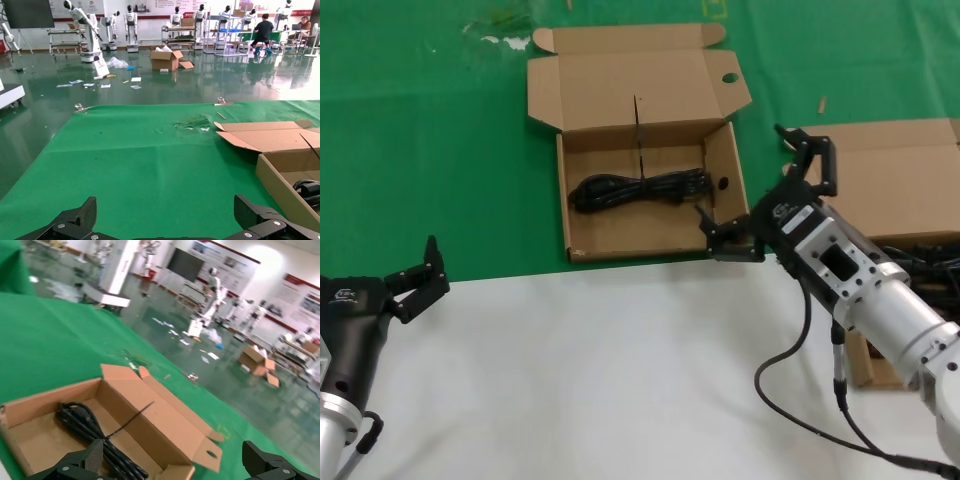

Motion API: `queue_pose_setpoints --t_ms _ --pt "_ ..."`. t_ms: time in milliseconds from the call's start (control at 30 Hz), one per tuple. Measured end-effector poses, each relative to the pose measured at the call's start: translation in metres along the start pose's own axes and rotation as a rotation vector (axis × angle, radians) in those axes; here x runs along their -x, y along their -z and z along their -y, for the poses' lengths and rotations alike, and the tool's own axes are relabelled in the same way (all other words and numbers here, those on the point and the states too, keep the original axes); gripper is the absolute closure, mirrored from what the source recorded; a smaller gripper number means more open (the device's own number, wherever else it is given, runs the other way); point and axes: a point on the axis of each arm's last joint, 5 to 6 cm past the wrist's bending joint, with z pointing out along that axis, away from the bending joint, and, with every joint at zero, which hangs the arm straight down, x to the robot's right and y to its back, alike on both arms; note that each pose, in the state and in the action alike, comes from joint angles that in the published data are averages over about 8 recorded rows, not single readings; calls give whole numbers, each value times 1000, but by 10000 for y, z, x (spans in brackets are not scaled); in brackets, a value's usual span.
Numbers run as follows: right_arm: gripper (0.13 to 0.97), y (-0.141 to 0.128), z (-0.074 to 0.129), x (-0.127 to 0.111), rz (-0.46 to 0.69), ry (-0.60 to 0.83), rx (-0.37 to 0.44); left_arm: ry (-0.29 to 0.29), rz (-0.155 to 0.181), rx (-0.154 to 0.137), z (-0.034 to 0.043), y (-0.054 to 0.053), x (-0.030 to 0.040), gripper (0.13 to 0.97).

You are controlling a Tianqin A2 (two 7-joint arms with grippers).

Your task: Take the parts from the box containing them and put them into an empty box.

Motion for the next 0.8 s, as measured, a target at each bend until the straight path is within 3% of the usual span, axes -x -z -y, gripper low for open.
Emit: queue_pose_setpoints --t_ms 800 --pt "130 480 -251 99 -234 -436 79 0 0 0 0 0 0 132"
